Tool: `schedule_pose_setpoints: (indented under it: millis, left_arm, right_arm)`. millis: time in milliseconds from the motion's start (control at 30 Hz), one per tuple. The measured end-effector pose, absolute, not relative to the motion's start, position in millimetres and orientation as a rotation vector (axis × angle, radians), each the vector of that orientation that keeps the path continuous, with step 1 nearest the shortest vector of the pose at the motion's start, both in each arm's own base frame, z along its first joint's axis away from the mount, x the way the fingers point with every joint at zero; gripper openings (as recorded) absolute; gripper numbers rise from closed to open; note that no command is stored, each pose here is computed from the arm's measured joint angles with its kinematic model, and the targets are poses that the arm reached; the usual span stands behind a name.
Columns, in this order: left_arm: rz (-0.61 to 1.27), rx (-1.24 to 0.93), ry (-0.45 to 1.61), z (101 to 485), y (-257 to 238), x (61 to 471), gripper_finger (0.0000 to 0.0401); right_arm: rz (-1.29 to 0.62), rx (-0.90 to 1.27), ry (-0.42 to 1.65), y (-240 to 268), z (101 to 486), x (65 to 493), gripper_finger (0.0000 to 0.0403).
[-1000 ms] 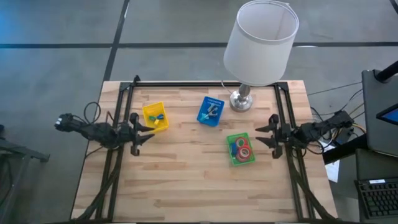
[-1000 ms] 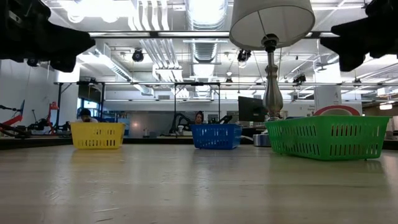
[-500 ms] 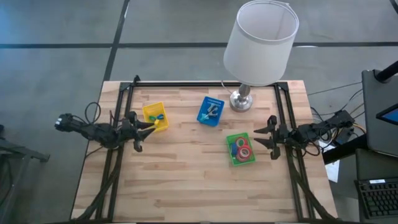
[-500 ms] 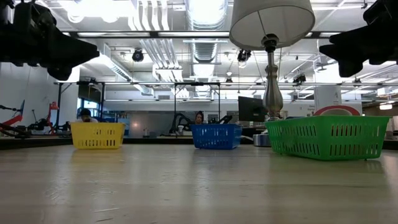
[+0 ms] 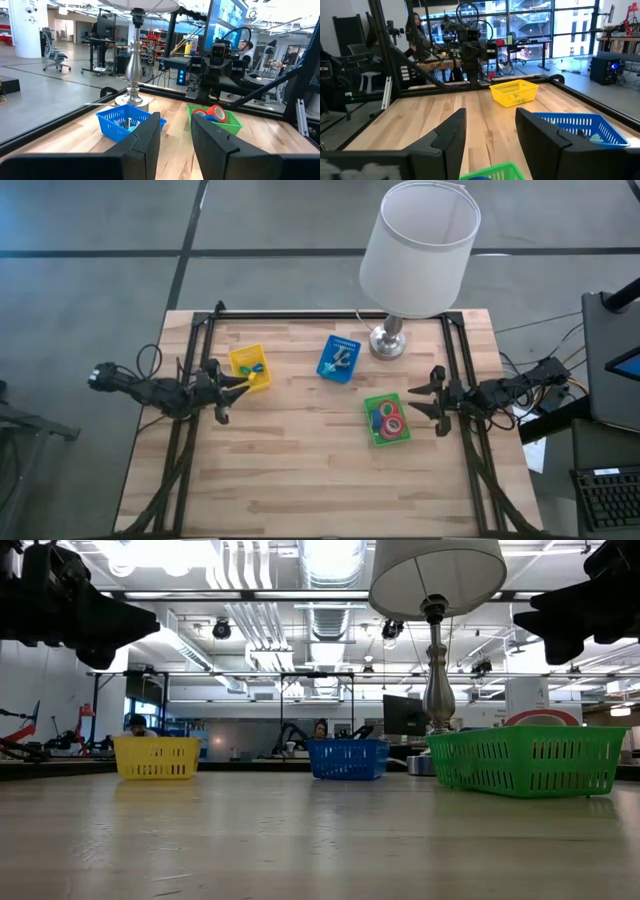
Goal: Pick and place Stapler, Stapler remover, tape
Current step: Return to Home Position
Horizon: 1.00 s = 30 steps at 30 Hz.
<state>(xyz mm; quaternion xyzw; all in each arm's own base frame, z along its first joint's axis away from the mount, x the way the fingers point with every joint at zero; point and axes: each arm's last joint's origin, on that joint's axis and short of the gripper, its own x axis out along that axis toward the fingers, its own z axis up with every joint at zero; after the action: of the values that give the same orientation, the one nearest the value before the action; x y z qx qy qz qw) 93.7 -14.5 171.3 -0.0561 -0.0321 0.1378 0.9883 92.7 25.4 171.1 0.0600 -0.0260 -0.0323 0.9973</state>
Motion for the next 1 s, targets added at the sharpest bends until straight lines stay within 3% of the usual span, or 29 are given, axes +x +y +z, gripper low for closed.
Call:
schedule_pose_setpoints:
  millis: [1000]
  left_arm:
    - [0.275,-0.112,-0.063,171.0,-14.6,93.8,0.0113]
  right_arm:
    - [-0.064,0.125,-0.052,25.4,171.1,92.7,0.0153]
